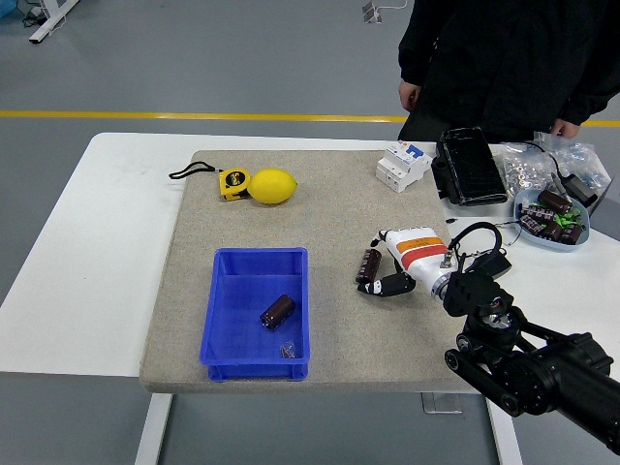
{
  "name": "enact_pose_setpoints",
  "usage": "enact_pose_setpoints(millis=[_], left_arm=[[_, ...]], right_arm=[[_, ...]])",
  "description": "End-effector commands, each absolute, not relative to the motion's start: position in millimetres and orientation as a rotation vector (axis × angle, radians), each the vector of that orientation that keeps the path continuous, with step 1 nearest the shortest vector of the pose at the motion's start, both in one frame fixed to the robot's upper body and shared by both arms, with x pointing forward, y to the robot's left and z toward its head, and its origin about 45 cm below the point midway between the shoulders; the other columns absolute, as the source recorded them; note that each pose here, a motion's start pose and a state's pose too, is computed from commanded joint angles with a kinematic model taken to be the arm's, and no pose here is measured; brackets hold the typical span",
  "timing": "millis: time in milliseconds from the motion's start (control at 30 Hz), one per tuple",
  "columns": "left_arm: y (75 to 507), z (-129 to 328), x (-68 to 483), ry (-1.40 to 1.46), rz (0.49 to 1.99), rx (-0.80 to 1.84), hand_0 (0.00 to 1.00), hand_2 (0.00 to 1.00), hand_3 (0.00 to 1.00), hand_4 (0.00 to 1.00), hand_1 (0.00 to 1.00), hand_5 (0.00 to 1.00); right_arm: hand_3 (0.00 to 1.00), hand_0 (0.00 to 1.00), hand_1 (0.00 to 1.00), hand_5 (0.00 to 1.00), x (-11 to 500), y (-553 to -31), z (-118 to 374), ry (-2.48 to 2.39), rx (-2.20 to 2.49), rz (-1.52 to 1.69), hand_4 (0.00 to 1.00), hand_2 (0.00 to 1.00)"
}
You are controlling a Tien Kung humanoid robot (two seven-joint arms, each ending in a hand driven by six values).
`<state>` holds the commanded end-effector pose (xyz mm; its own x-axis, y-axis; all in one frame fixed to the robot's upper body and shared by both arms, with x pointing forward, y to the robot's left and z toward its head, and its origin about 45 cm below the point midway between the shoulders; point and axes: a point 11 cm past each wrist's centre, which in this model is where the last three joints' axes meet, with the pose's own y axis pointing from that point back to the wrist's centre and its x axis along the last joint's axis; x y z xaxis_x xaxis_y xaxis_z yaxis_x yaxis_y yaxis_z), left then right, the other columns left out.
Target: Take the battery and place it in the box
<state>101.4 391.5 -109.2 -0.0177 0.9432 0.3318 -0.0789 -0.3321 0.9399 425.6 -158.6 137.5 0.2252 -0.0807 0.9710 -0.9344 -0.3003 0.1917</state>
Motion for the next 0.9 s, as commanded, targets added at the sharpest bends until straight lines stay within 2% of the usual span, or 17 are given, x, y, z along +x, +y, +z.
enact_pose_setpoints(millis=[67, 100, 467, 500, 667, 700, 900], left_arm=[[391.2, -109.3, 101.6, 0.972, 1.493, 1.387, 0.719, 0.68, 0.585, 0.633, 0.676, 0.543], [391.0, -109.3, 101.7, 0.972, 1.493, 1.386, 0.719, 0.68, 0.585, 0.633, 0.677, 0.543], [390.2, -109.5, 102.0, 0.972, 1.493, 1.384, 0.719, 0.681, 0.586, 0.633, 0.677, 0.544], [390.2, -109.5, 102.0, 0.972, 1.493, 1.384, 0.719, 0.681, 0.586, 0.633, 0.677, 0.543], [390.1, -109.5, 102.0, 0.973, 1.495, 1.383, 0.719, 0.681, 0.586, 0.633, 0.677, 0.543], [390.2, -109.5, 101.9, 0.974, 1.495, 1.383, 0.719, 0.682, 0.586, 0.634, 0.677, 0.543], [390.7, -109.7, 100.4, 0.976, 1.492, 1.386, 0.719, 0.682, 0.587, 0.634, 0.677, 0.544]], right_arm=[[0.637, 0.206, 0.13, 0.562, 425.6, -157.4, 138.6, -0.986, 1.607, 1.202, 0.998, 0.207], [0.56, 0.19, 0.114, 0.545, 425.5, -156.9, 138.7, -0.989, 1.61, 1.203, 0.998, 0.194], [0.544, 0.186, 0.112, 0.541, 423.9, -154.6, 131.4, -0.973, 1.607, 1.195, 0.998, 0.193], [0.506, 0.177, 0.102, 0.514, 423.8, -154.8, 131.2, -0.974, 1.606, 1.196, 0.998, 0.186], [0.506, 0.177, 0.102, 0.514, 423.9, -154.5, 135.4, -1.004, 1.603, 1.227, 0.998, 0.186], [0.451, 0.149, 0.08, 0.492, 423.8, -154.3, 136.1, -1.009, 1.603, 1.232, 0.998, 0.16], [0.429, 0.127, 0.065, 0.469, 423.5, -155.5, 137.9, -1.021, 1.604, 1.25, 0.998, 0.145]])
